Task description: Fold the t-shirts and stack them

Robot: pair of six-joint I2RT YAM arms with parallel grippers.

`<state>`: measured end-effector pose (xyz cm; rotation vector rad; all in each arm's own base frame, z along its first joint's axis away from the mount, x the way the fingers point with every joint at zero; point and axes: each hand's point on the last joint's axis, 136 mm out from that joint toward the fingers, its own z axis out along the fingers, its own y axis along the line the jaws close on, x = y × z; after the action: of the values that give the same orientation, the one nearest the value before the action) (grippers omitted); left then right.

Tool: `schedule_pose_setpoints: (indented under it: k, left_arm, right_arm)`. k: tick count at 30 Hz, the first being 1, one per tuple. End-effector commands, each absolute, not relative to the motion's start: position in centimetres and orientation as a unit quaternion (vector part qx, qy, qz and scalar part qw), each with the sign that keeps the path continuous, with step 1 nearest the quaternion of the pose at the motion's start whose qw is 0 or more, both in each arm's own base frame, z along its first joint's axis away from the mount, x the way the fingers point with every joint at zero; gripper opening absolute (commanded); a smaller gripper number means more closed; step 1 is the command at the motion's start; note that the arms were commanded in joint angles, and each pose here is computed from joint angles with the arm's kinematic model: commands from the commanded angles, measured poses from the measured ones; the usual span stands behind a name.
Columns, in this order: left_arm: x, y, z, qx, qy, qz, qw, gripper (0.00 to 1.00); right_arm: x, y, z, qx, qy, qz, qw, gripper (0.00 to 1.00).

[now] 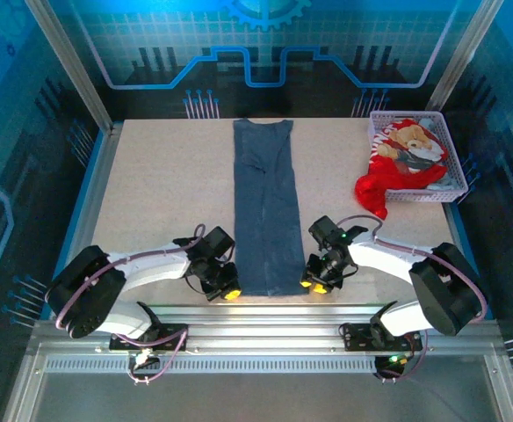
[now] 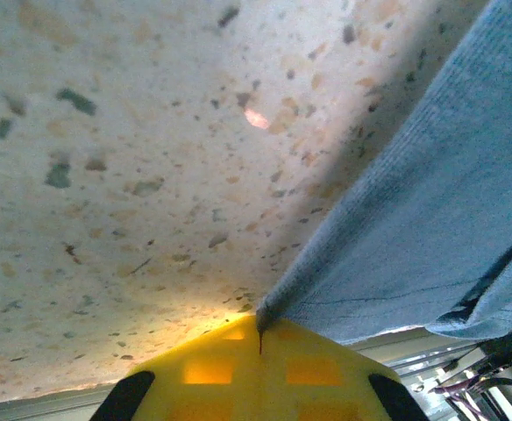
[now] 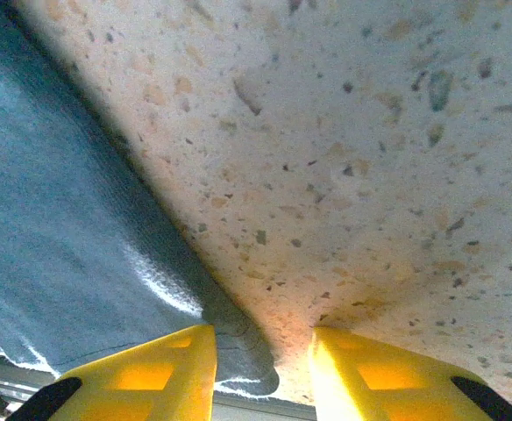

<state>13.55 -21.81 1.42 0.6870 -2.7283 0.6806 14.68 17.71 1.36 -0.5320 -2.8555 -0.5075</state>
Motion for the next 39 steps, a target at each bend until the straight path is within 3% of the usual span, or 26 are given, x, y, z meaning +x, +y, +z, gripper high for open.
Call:
schedule_pose_setpoints:
  k: [1, 21, 34, 39]
  left_arm:
    - [12.4, -20.5, 0.9, 0.241, -0.938, 0.209, 0.135, 0.0]
    - [12.8, -20.5, 1.0, 0.239, -0.937, 0.217, 0.133, 0.0]
    - [13.1, -20.6, 1.0, 0.243, -0.936, 0.219, 0.132, 0.0]
    - [13.4, -20.8, 1.1, 0.243, -0.935, 0.223, 0.131, 0.0]
  right_arm:
    - [15.7, 21.0, 1.6, -0.15, -0.958, -0.231, 0.084, 0.35]
    - [14.5, 23.8, 1.5, -0.13, -0.959, -0.228, 0.104, 0.35]
    - [14.6, 25.2, 1.4, -0.117, -0.959, -0.228, 0.12, 0.25]
    - [14.7, 25.5, 1.6, -0.114, -0.96, -0.227, 0.12, 0.11]
